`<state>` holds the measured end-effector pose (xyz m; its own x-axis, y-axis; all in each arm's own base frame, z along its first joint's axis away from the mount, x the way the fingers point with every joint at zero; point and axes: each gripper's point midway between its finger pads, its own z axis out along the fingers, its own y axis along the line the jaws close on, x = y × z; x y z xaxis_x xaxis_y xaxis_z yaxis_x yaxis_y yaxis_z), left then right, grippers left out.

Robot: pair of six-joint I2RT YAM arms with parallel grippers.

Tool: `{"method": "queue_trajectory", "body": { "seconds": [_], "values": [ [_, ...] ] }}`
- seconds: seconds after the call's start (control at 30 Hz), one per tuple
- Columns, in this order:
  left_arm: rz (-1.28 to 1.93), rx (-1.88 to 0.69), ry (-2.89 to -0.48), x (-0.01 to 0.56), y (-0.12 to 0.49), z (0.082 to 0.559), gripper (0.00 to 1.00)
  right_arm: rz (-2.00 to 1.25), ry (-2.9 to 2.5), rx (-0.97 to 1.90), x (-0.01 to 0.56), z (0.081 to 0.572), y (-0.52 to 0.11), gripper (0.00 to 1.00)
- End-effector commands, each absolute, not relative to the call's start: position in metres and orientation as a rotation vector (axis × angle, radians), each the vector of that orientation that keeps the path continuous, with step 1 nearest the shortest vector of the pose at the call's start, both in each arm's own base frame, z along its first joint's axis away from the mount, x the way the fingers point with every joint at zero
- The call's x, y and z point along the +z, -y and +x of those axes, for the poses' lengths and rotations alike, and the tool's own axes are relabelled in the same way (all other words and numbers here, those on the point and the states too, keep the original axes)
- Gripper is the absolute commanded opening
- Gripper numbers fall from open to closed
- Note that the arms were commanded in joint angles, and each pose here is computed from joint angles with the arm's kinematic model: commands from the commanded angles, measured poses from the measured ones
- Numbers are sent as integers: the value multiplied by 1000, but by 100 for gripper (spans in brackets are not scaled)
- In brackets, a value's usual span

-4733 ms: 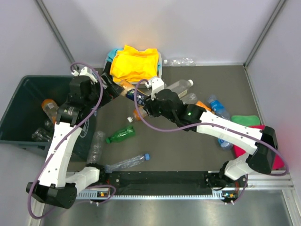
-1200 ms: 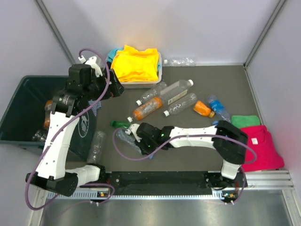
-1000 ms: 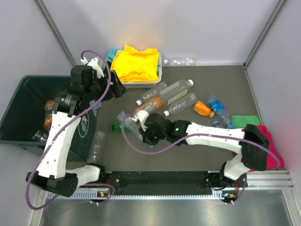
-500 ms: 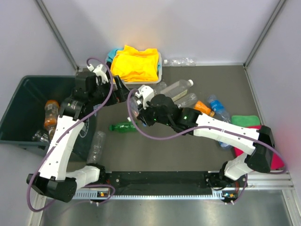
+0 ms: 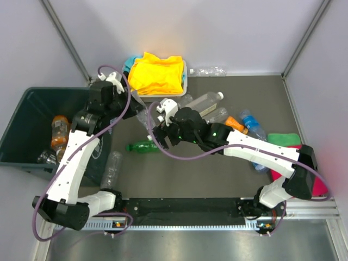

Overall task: Put the plastic bottles in the bin
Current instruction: Pick up the plastic bottle from the corner of the board, then place the plastic bottle in the trash bin.

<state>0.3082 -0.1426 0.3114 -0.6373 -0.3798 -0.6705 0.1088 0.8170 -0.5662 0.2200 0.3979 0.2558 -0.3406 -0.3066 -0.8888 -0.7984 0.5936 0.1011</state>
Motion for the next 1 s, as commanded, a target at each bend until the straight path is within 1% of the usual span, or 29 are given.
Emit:
{"method": "queue_trajectory", "body": {
  "seconds": [0.0,0.03,0.1,0.13,0.17,0.2,0.23,0.3,0.33,0.43,0.6,0.67,0.7,0.73,0.8,0.87,0.97],
  "values": [
    [-280,-396,-2081,342,92,327,7,-782,-1904,666,277,241,-384,99],
    [-296,-352,-2045,361,84,332,7,-772,-1900,667,280,241,-380,99],
    [-357,-174,-2022,372,55,332,7,-758,-1912,646,275,245,-373,99],
    [-384,-126,-1964,395,45,333,7,-751,-1911,647,277,245,-370,99],
    [-401,-66,-1938,405,34,331,8,-738,-1918,637,274,249,-366,99],
    [-465,51,-1897,415,12,326,8,-737,-1927,632,272,250,-364,99],
    [-493,89,-1836,437,1,322,8,-729,-1936,627,270,251,-362,99],
    [-513,213,-1778,460,-21,311,10,-709,-1956,620,266,256,-357,99],
    [-569,288,-1695,486,-39,300,11,-709,-1960,617,264,257,-356,99],
    [-635,466,-1579,526,-72,274,13,-700,-1967,610,262,260,-354,99],
    [-693,677,-1491,548,-101,245,16,-706,-1979,608,258,262,-357,99],
    [-726,750,-1465,548,-110,234,22,-707,-1984,606,257,263,-357,99],
    [-722,786,-1467,549,-113,230,25,-708,-1984,610,257,263,-358,99],
    [-720,813,-1472,545,-115,228,42,-712,-1988,608,255,263,-359,99],
    [-715,839,-1482,541,-116,226,72,-718,-1991,611,255,263,-361,99],
    [-701,823,-1510,533,-113,229,99,-730,-2000,614,253,263,-363,99],
    [-671,747,-1553,524,-103,244,99,-752,-2024,619,248,262,-367,99]
  ]
}}
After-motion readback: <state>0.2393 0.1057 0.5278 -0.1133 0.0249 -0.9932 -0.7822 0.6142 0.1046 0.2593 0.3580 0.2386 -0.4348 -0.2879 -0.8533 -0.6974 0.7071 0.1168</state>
